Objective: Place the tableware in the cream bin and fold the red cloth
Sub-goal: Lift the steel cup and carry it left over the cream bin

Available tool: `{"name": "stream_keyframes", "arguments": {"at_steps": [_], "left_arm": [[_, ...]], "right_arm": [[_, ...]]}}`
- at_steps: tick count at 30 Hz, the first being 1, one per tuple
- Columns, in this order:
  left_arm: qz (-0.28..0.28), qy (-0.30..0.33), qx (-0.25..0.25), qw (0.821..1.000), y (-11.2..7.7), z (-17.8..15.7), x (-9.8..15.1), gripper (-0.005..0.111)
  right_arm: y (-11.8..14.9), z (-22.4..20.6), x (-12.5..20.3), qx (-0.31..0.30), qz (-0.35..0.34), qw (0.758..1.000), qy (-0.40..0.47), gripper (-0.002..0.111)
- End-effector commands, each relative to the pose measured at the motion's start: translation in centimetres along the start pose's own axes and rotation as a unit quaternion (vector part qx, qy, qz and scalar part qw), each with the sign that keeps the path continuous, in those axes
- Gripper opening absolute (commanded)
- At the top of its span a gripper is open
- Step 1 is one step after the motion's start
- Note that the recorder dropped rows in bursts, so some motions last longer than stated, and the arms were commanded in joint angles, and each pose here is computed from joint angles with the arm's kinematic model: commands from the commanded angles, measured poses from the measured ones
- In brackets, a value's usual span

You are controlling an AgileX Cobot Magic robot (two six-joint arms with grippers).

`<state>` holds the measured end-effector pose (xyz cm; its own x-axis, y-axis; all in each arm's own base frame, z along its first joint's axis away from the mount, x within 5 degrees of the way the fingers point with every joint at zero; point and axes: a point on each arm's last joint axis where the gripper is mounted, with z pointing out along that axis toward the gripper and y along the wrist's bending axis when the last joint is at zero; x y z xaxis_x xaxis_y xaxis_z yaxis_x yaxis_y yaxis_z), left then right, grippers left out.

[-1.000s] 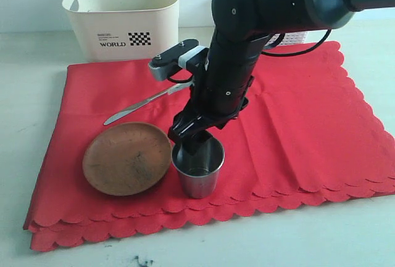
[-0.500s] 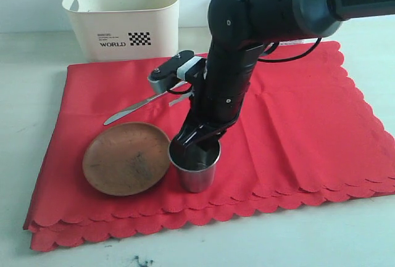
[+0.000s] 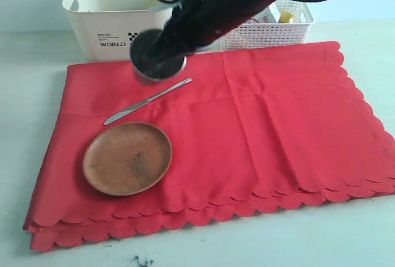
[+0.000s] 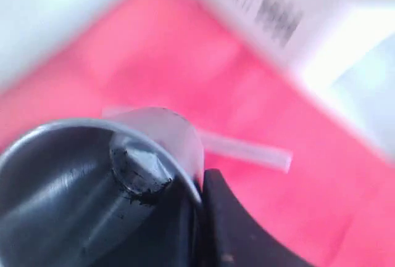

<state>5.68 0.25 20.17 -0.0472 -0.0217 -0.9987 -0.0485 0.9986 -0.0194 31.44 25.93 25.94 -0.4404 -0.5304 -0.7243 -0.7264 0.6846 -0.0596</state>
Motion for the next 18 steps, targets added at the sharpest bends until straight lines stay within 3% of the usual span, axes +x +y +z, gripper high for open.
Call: {"name": "stream_keyframes", "arguments": {"at_steps": [1,8,18], "left_arm": [[0.001,-0.004,0.003,1.000,0.0,0.0,0.0,0.002],[0.001,-0.004,0.003,1.000,0.0,0.0,0.0,0.002],[0.001,-0.004,0.003,1.000,0.0,0.0,0.0,0.002]], "right_arm": [[-0.9,0.3,-2.5,0.037,0.053,0.986,-0.151,0.000],[-1.9,3.4,-3.6,0.076,0.083,0.949,-0.295,0.000],[-3.1,10.1,-6.9,0.066,0.163,0.932,-0.318,0.000]]}}
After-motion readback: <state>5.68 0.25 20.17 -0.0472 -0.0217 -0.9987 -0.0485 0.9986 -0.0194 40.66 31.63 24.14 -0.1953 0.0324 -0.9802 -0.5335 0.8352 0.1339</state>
